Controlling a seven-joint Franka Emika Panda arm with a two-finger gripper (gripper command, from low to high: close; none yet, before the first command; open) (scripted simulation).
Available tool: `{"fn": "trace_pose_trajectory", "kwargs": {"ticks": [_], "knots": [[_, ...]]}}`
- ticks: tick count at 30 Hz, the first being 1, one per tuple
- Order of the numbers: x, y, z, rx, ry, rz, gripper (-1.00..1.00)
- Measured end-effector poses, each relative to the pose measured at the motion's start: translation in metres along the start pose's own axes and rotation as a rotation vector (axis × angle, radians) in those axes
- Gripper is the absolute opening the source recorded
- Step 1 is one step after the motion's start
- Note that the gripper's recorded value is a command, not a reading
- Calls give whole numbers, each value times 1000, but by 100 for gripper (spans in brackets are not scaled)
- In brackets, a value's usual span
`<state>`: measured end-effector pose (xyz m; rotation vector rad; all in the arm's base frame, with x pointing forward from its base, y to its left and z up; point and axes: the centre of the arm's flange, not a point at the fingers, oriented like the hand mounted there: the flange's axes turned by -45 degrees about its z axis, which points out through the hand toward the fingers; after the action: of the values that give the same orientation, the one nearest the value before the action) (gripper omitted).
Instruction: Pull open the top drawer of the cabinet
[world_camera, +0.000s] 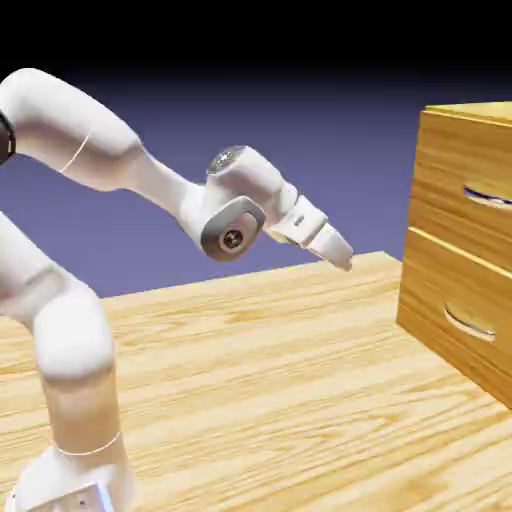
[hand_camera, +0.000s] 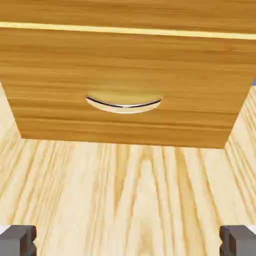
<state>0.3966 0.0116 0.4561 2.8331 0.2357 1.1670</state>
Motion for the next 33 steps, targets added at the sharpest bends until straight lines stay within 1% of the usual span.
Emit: {"fn": "trace_pose_trajectory", "kwargs": {"ticks": [8, 18, 27, 33], "knots": [[19, -43, 51, -24, -119, -750, 100], [22, -92, 117, 48, -214, -1644, 100], [22, -126, 165, 114, -185, -2391, 100], [28, -141, 189, 87, -114, -2848, 100]]}}
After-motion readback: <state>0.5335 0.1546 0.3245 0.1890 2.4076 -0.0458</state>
